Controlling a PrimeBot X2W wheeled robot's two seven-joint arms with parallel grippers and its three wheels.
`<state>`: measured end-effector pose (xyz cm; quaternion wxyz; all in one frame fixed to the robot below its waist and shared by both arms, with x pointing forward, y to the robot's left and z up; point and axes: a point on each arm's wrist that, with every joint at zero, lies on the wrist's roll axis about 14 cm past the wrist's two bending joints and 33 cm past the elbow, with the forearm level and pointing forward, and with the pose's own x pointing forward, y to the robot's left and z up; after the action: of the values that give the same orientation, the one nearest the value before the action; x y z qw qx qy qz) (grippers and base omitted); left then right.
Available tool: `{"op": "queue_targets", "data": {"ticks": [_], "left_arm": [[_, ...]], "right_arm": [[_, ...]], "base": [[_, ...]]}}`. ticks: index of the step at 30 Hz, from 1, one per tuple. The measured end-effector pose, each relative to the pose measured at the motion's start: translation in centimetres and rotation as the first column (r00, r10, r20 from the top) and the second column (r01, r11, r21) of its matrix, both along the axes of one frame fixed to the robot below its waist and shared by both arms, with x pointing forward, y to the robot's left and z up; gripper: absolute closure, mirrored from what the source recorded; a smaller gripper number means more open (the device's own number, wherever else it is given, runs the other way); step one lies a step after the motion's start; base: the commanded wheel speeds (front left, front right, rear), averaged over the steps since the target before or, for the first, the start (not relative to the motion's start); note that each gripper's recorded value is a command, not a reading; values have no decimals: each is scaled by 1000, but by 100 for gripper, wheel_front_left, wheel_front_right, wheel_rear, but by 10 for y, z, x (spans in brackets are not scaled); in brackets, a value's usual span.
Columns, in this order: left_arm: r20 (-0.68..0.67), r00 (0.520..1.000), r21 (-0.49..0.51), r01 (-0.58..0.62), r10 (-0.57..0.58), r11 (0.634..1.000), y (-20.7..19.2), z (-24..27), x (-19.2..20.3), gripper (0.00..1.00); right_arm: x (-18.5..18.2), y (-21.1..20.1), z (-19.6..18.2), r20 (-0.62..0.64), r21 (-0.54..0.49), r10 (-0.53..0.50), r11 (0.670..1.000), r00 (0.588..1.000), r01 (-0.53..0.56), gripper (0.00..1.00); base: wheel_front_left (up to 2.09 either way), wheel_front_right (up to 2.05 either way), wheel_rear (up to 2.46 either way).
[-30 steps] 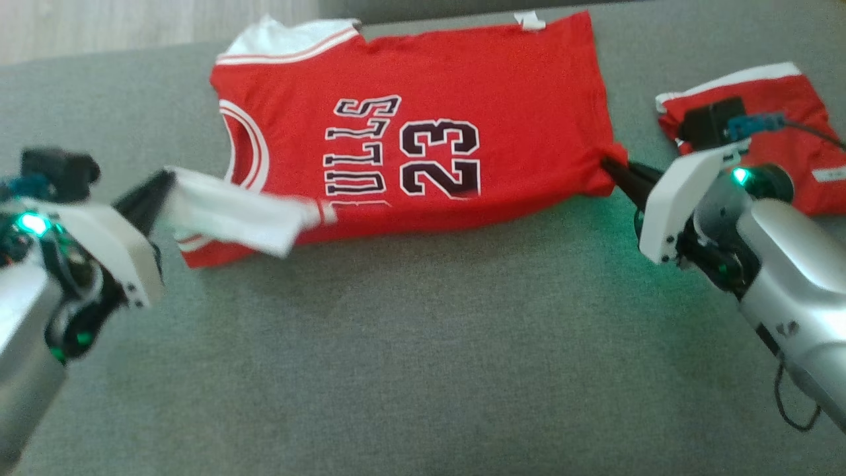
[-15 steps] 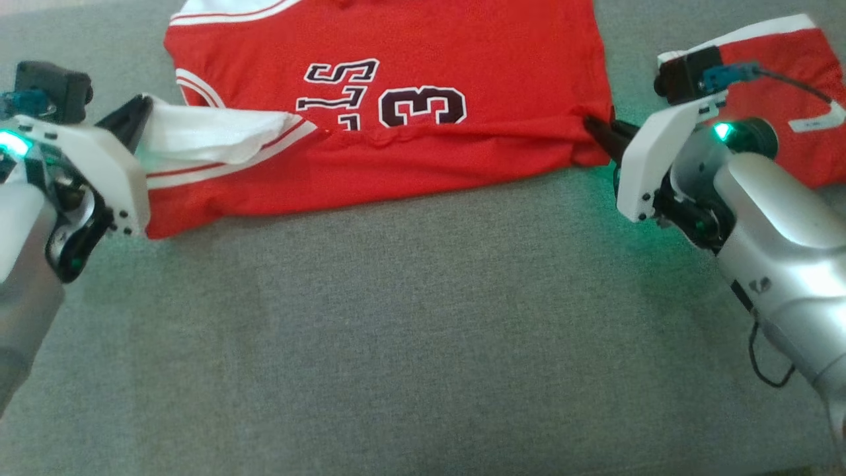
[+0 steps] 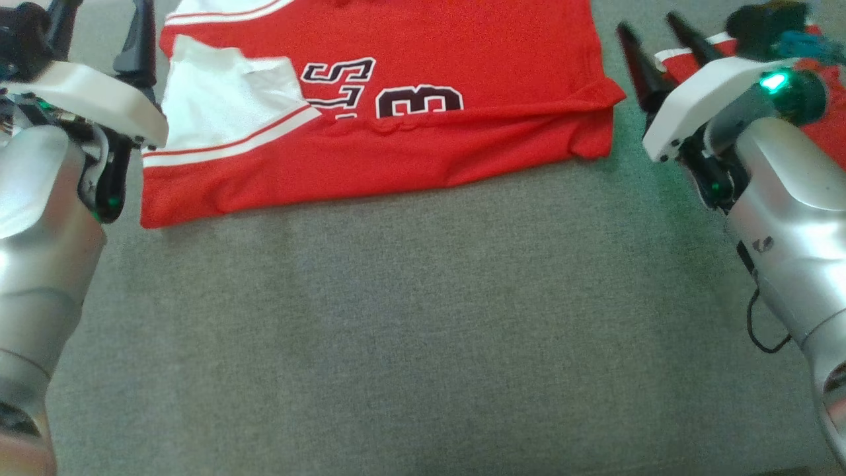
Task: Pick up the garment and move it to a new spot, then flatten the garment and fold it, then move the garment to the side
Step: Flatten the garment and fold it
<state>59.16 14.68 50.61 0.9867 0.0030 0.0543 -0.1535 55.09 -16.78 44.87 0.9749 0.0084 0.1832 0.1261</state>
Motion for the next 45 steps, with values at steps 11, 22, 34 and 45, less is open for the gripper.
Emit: {"op": "queue_targets", "data": {"ticks": [11, 22, 34, 45], "left_arm": [[289, 955, -183, -20, 73, 983, 4, 94, -44, 0], [251, 953, -257, -103, 169, 961, 5, 56, -130, 0], [113, 972, -235, -175, 206, 956, 10, -2, -158, 0], [-248, 938, -13, -254, 243, 967, 30, -111, -123, 0]], "right_arm": [[3, -8, 127, 435, 47, -35, 999, 900, 16, 0], [-100, 14, 56, 378, 90, -108, 993, 919, 80, 0], [-124, 14, 43, 360, 114, -138, 988, 923, 104, 0], [-108, 12, 42, 366, 129, -143, 986, 919, 103, 0]], "base": [[0, 0, 0], [0, 0, 0], [0, 0, 0], [0, 0, 0]]}}
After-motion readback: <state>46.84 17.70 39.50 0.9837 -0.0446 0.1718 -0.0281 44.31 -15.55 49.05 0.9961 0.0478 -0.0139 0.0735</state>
